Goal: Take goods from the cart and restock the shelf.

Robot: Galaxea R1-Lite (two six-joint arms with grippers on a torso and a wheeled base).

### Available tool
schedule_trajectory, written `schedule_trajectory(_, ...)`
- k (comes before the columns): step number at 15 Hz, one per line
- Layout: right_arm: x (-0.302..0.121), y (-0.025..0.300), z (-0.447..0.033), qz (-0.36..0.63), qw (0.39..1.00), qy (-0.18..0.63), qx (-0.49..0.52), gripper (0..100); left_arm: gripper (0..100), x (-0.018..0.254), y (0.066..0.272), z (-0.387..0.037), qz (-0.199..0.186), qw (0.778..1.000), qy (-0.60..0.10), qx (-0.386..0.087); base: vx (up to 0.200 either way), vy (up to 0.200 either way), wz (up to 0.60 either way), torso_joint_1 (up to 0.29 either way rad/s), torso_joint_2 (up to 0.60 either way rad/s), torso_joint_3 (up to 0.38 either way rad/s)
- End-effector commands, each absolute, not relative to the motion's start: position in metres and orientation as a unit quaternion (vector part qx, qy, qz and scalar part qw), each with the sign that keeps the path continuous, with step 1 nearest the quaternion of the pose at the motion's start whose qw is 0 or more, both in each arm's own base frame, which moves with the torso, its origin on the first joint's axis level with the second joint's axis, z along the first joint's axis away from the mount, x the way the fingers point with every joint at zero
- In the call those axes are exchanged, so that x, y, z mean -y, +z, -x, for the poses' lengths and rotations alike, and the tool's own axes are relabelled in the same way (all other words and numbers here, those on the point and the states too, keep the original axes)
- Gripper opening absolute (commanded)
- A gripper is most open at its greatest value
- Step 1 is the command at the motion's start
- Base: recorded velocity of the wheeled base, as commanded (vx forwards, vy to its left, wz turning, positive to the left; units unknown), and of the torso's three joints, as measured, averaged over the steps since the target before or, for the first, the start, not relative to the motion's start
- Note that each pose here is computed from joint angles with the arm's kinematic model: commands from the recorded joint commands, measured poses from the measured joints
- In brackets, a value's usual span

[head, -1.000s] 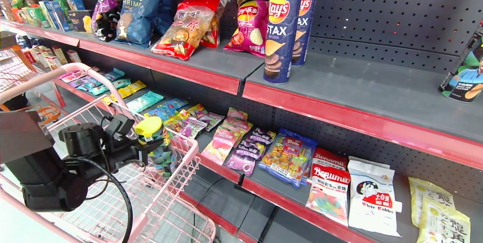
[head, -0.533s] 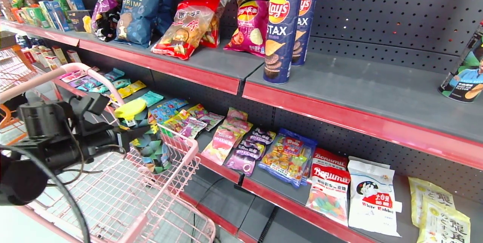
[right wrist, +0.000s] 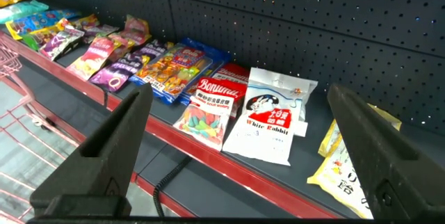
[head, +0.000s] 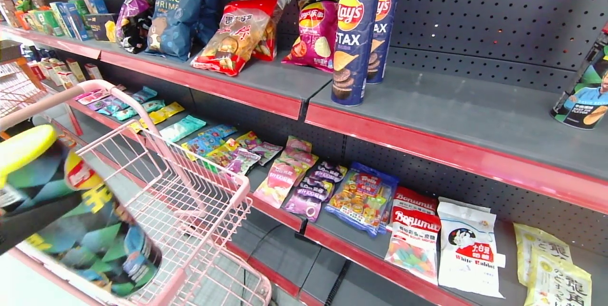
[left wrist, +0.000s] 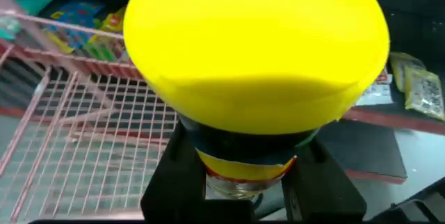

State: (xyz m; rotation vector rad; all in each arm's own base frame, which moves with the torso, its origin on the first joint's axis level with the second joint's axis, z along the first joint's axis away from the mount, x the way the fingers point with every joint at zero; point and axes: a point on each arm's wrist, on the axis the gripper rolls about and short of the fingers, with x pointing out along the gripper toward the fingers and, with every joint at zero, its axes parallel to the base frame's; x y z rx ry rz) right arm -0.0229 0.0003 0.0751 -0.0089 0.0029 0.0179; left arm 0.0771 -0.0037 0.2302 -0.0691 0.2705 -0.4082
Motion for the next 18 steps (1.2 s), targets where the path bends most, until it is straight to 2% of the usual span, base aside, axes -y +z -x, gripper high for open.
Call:
schedule_trajectory(1, 0.0, 0.075, 0.023, 0.005, 1.0, 0.009, -0.002, 100, 0, 0.008, 0.226, 0.002, 0.007, 0.991, -0.12, -0.054, 0.0, 0.0, 0.0, 0.056, -0.18, -0.105)
schedule_trajectory(3, 0.0, 0.075, 0.023, 0.005, 1.0, 0.009, -0.001, 100, 0, 0.007, 0.223, 0.009, 0.001, 0.996, -0.084, -0.04, 0.0, 0.0, 0.0, 0.117, -0.38, -0.237)
schedule_trajectory(10, 0.0, 0.075, 0.023, 0.004, 1.0, 0.009, -0.001, 100, 0, 0.008, 0.221, 0.022, -0.008, 0.998, -0.065, -0.013, 0.0, 0.0, 0.0, 0.201, -0.54, -0.344)
schedule_trajectory(15, 0.0, 0.076, 0.023, -0.005, 1.0, 0.009, -0.001, 100, 0, 0.008, 0.216, 0.023, -0.008, 0.998, -0.064, -0.014, 0.0, 0.0, 0.0, 0.201, -0.5, -0.289)
schedule_trajectory(18, 0.0, 0.075, 0.023, -0.007, 1.0, 0.01, -0.002, 100, 0, 0.008, 0.216, 0.023, -0.009, 0.998, -0.065, -0.014, 0.0, 0.0, -0.6, 0.02, -0.04, -0.035)
